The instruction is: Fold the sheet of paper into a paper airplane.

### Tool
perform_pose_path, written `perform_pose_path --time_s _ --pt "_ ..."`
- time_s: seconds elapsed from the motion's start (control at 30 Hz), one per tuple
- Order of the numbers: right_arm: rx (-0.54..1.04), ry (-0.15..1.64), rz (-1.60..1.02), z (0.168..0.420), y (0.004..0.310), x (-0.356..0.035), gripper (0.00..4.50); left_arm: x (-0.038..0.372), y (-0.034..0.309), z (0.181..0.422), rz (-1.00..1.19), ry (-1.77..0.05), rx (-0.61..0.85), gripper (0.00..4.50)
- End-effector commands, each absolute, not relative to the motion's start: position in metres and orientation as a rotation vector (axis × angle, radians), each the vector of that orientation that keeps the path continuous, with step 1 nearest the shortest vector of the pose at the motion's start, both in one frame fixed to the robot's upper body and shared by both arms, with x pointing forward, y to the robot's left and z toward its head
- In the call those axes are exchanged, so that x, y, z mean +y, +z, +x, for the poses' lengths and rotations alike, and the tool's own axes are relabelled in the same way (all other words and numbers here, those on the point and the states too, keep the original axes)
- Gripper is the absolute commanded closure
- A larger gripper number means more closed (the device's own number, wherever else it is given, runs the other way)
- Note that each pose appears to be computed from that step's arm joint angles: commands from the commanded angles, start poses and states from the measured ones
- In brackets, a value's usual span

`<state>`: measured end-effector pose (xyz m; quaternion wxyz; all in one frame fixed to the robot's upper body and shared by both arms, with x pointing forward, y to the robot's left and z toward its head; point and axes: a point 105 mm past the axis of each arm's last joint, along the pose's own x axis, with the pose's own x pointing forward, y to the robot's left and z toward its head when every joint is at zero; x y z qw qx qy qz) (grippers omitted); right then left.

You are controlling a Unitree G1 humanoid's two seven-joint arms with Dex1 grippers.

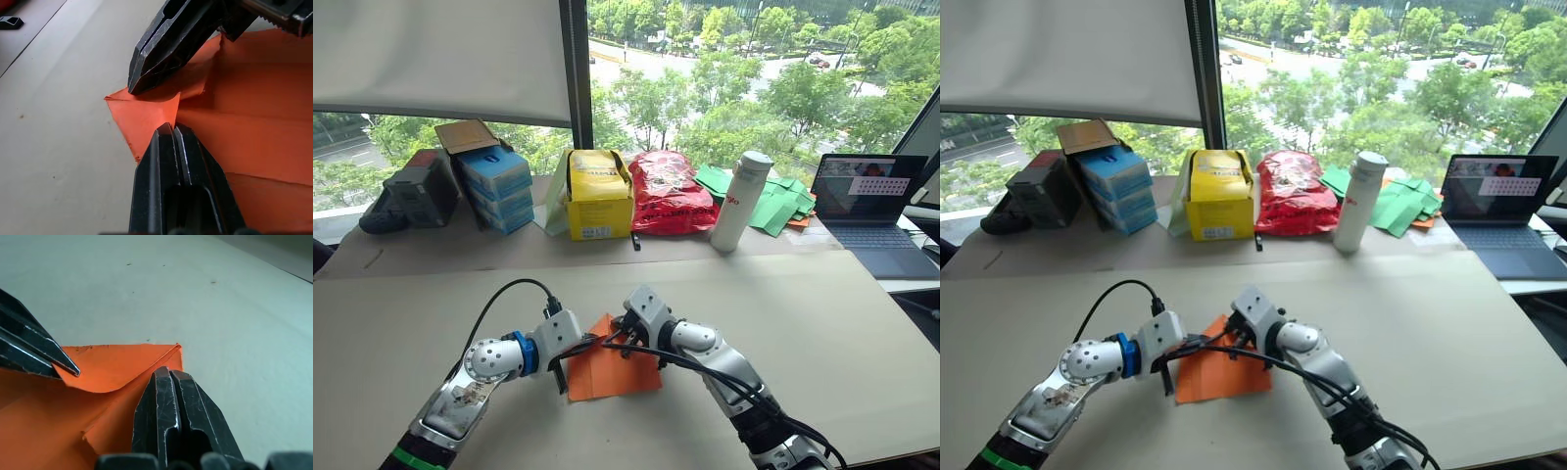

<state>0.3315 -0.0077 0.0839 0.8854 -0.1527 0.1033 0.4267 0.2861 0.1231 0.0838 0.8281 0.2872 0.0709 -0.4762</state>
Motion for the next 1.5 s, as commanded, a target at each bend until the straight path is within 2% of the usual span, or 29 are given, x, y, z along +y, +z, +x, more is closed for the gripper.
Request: perform_pose_path --time_s 0.03,0.27,0.43,0.53,0.67,0.77,0.9,0.97,1.2,1.3,1.37,1.5 --pt "0.125 0.85 -0.314 0.339 0.101 -0.006 4.5 0.121 0.085 0.281 0.655 -1.056 0.126 4.48" --pt "0.059 0.844 -0.311 0.34 0.107 -0.002 4.5 0.118 0.08 0.278 0.705 -1.091 0.122 4.48" --pt "0.01 0.912 -0.332 0.332 0.112 0.007 4.5 0.12 0.077 0.278 0.762 -1.103 0.124 4.48" --pt "0.056 0.937 -0.377 0.328 0.099 0.009 4.5 0.12 0.077 0.277 0.786 -1.117 0.12 4.48" --pt "0.232 0.904 -0.45 0.328 0.062 -0.004 4.5 0.12 0.076 0.275 0.819 -1.145 0.113 4.48" --pt "0.271 0.895 -0.461 0.327 0.055 -0.008 4.5 0.119 0.077 0.273 0.819 -1.163 0.102 4.48" --pt "0.266 0.9 -0.45 0.324 0.056 -0.006 4.5 0.124 0.086 0.271 0.781 -1.174 0.088 3.3" --pt "0.255 0.897 -0.448 0.324 0.058 -0.006 4.5 0.134 0.096 0.272 0.686 -1.159 0.122 2.65" --pt "0.221 0.893 -0.452 0.317 0.063 -0.014 4.5 0.159 0.124 0.282 0.403 -1.125 0.23 2.65" --pt "0.217 0.892 -0.449 0.312 0.061 -0.016 4.5 0.15 0.139 0.304 0.254 -1.06 0.213 2.65" --pt "0.218 0.89 -0.448 0.311 0.06 -0.015 4.5 0.137 0.137 0.31 0.192 -1.061 0.239 2.65" --pt "0.219 0.885 -0.442 0.311 0.06 -0.013 4.5 0.125 0.122 0.309 0.219 -1.08 0.275 2.65"
